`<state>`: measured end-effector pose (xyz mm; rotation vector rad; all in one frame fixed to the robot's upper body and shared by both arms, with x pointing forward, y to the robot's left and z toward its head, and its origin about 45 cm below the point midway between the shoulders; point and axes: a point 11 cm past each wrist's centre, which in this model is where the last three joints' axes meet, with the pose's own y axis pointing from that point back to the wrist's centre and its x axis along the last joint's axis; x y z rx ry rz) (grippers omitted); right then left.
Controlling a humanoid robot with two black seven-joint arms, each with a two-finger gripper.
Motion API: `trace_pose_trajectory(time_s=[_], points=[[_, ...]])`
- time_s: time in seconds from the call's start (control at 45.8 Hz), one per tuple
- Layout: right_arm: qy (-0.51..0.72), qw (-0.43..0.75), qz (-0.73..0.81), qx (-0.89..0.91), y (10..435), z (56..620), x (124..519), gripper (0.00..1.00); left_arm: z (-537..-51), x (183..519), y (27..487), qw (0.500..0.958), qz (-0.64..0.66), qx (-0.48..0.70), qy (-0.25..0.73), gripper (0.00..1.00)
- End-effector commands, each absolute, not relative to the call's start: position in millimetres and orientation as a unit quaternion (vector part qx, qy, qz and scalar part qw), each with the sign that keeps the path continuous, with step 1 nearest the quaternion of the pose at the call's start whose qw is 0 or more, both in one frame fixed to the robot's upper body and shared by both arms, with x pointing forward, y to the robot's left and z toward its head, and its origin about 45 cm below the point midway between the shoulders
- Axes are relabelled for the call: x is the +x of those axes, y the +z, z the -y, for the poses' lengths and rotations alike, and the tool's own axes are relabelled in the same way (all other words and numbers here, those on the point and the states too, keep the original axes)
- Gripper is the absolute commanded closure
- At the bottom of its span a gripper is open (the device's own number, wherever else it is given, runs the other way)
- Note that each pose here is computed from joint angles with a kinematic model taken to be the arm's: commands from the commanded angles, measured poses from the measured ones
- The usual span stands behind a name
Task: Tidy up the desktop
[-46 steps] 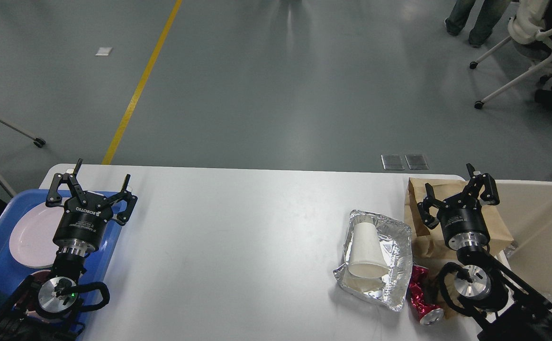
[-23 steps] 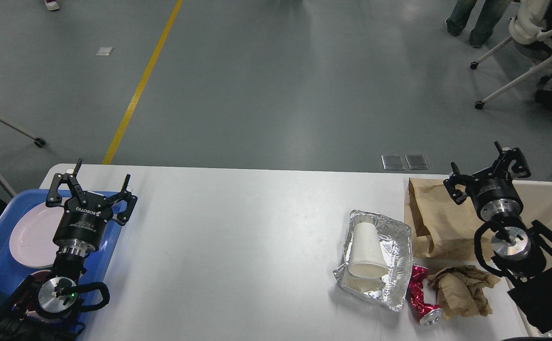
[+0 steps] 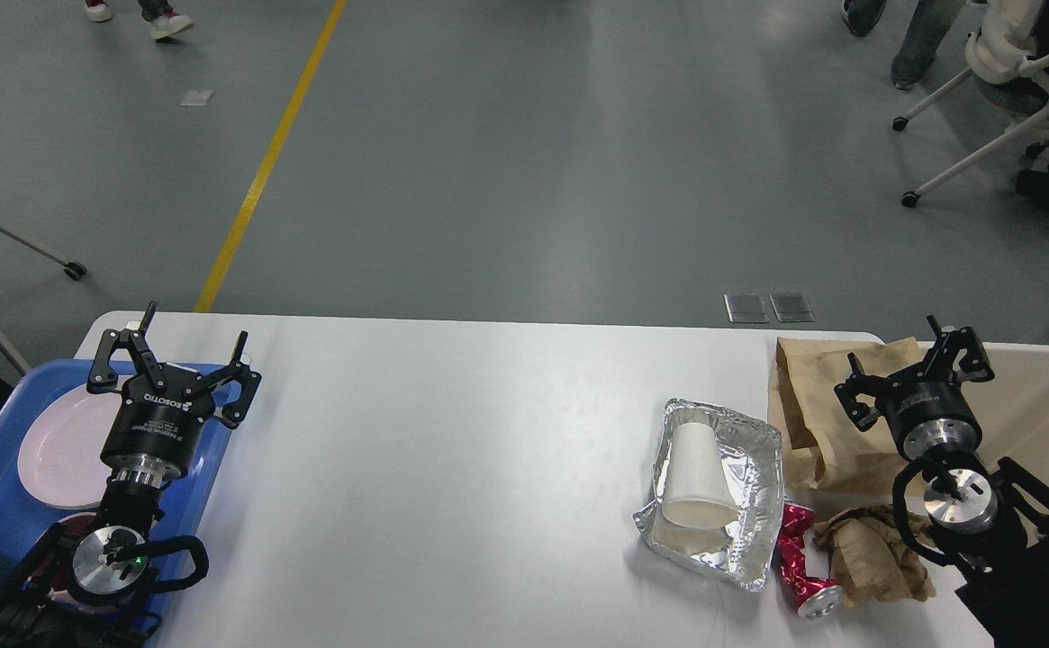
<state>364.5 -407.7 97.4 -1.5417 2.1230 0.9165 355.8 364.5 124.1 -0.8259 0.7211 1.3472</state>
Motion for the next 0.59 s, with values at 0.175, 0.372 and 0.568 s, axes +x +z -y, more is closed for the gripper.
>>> trace_pose_trajectory(time_s=[0.175,0.372,0.568], points=[[0.333,0.181,-0.745,-0.549,92,400,361,0.00,-365,356,124,0.646,-0.317,-0.363,0.593,0.03],[0.331,0.186,-0.738,-0.558,98,393,368,0.00,-364,356,124,0.646,-0.317,-0.363,0.592,0.03],[0.318,0.194,-0.734,-0.568,111,390,380,0.00,-365,356,124,0.646,-0.317,-0.362,0.592,0.03]])
